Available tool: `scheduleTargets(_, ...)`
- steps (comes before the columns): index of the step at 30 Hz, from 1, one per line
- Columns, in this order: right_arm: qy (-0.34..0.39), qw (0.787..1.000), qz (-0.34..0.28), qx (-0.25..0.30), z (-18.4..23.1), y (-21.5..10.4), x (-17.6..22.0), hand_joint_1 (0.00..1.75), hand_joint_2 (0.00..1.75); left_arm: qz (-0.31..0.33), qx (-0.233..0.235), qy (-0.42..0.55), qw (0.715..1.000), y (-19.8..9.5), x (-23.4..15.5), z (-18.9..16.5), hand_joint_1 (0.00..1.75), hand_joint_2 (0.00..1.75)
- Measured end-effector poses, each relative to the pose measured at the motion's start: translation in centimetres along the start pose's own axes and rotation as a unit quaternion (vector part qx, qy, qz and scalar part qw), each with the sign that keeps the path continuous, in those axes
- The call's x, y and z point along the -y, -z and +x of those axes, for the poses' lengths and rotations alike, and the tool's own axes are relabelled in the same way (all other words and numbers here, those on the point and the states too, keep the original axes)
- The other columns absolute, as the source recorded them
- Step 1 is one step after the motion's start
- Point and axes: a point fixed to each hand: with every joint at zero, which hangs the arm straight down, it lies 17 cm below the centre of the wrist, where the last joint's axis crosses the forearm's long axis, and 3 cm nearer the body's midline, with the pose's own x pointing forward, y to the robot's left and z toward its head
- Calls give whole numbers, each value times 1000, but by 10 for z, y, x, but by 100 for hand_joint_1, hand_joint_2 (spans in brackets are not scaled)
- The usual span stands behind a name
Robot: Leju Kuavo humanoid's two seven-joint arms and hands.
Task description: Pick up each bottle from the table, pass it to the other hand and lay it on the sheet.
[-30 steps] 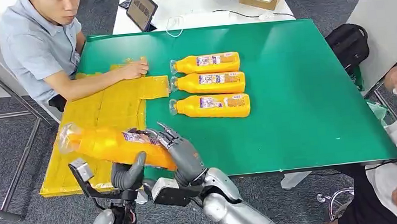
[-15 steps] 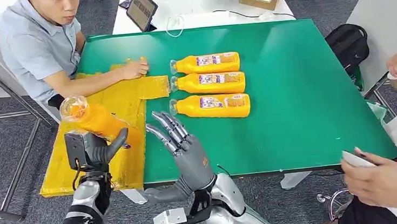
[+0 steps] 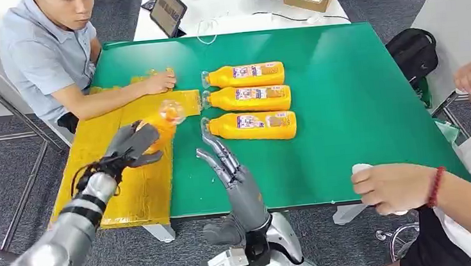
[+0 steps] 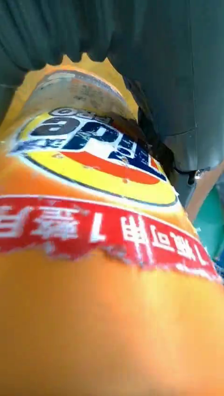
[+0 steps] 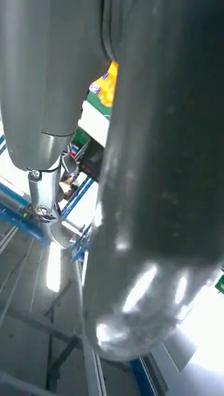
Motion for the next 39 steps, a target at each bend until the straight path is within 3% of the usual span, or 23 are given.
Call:
scheduleTargets(6,13,1000,0,-12,-6,-5,2,0,0,-80,-75,160,981,7,-3,-32,175,175)
scheduleTargets(7,14,1000,0,-13,-7,-5,2,0,0,-90,-83,172,977,6,-3,-37,145,175)
scheduleTargets(9,15,1000,2,-17,-10,-6,2,0,0,-106,-98,189,971,4,-2,-46,171,175)
scheduleTargets(13,16,1000,5,-24,-15,-9,1,0,0,-120,-113,200,966,-1,3,-57,161,175)
scheduleTargets(14,17,999,5,-27,-16,-9,2,0,0,-119,-115,198,966,-1,4,-57,54,175)
scheduleTargets(15,17,999,4,-30,-18,-10,2,0,0,-118,-116,195,967,-1,4,-57,54,175)
scheduleTargets(16,17,999,4,-32,-20,-11,3,0,0,-115,-115,191,968,-1,5,-56,5,175)
scheduleTargets(17,18,999,4,-34,-21,-11,3,0,0,-113,-113,183,970,-1,6,-55,0,175)
scheduleTargets(28,20,998,1,-62,-38,-20,2,0,0,-98,-29,-7,995,-6,49,-9,0,175)
scheduleTargets(35,17,997,3,-72,-44,-25,0,0,0,-64,9,14,998,-7,53,8,0,175)
scheduleTargets(39,12,997,8,-72,-44,-28,-1,0,0,17,53,21,998,-5,30,27,0,175)
